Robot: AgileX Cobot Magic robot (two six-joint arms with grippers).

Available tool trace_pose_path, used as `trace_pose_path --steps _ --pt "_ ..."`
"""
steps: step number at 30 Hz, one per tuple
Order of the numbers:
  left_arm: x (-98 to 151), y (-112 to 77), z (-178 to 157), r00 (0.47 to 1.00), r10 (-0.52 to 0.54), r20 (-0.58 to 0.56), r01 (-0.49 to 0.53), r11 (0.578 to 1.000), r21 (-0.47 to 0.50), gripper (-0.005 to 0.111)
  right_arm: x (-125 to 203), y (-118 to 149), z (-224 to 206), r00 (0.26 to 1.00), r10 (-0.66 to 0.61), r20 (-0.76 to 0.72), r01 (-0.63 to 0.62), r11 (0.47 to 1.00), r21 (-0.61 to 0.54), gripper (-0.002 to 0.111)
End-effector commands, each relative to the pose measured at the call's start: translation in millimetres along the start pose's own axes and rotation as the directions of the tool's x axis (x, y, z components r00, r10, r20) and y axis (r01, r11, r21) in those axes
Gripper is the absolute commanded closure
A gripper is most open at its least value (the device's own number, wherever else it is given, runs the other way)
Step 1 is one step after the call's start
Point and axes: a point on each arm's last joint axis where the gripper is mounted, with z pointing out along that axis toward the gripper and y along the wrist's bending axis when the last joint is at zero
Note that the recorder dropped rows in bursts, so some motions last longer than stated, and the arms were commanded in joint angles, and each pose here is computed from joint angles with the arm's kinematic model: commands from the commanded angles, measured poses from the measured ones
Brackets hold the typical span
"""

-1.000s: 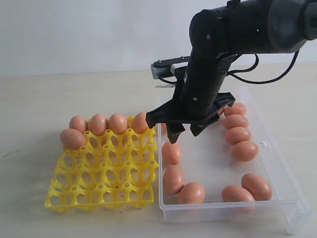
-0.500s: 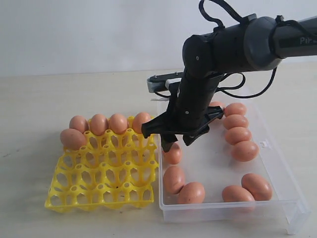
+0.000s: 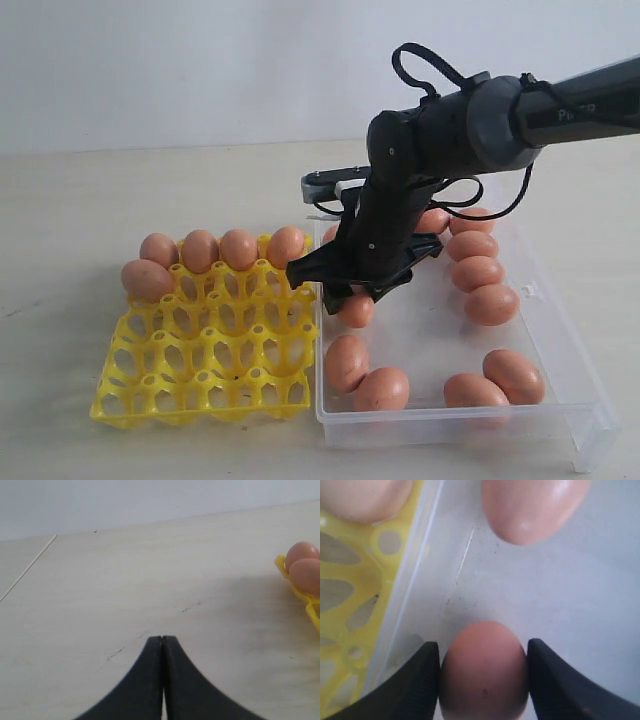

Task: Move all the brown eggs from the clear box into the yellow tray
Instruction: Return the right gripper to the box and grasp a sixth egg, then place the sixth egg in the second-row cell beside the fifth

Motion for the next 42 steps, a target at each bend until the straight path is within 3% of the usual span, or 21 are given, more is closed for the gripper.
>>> trace_pose_path --steps 1,4,7,9,13,18,27,38,42 --pt "-2.3 -0.1 -0.9 1.000 -0.007 0.019 0.007 1.000 0.004 0.107 -4.1 0.9 -9.0 0.999 -0.030 0.037 0.030 0.999 -0.015 0.108" --pt "-2.3 -0.1 -0.9 1.000 -0.007 0.019 0.007 1.000 0.004 0.107 -8.2 -0.6 -31.1 0.994 -0.057 0.094 0.057 0.998 0.003 0.108" --pt "-2.3 -0.1 -0.9 1.000 -0.007 0.019 0.007 1.000 0.004 0.107 -18.9 2.2 -64.7 0.961 -0.090 0.263 0.090 0.996 0.012 0.108" --pt "-2.3 -0.1 -0.9 1.000 -0.007 0.019 0.007 1.000 0.004 0.107 -23.8 11.8 -84.9 0.903 -0.110 0.415 0.121 0.993 0.000 0.108" --pt "-2.3 -0.1 -0.9 1.000 -0.007 0.019 0.007 1.000 0.004 0.107 -24.0 41.4 -100.5 0.713 -0.137 0.687 0.209 0.978 -0.022 0.108" --pt "-2.3 -0.1 -0.9 1.000 -0.007 0.019 0.007 1.000 0.004 0.107 -10.2 77.4 -75.6 0.575 -0.220 0.788 0.358 0.934 -0.001 0.108" --pt "-2.3 -0.1 -0.9 1.000 -0.007 0.019 0.007 1.000 0.004 0.107 -2.3 105.7 -17.5 0.564 -0.130 0.816 0.464 0.867 -0.183 0.108" --pt "-2.3 -0.1 -0.9 1.000 -0.007 0.019 0.007 1.000 0.004 0.107 3.9 103.1 22.7 0.609 -0.164 0.776 0.471 0.862 -0.188 0.108" --pt "-2.3 -0.1 -0.9 1.000 -0.007 0.019 0.007 1.000 0.004 0.107 5.4 105.8 25.8 0.611 -0.154 0.776 0.489 0.845 -0.218 0.093"
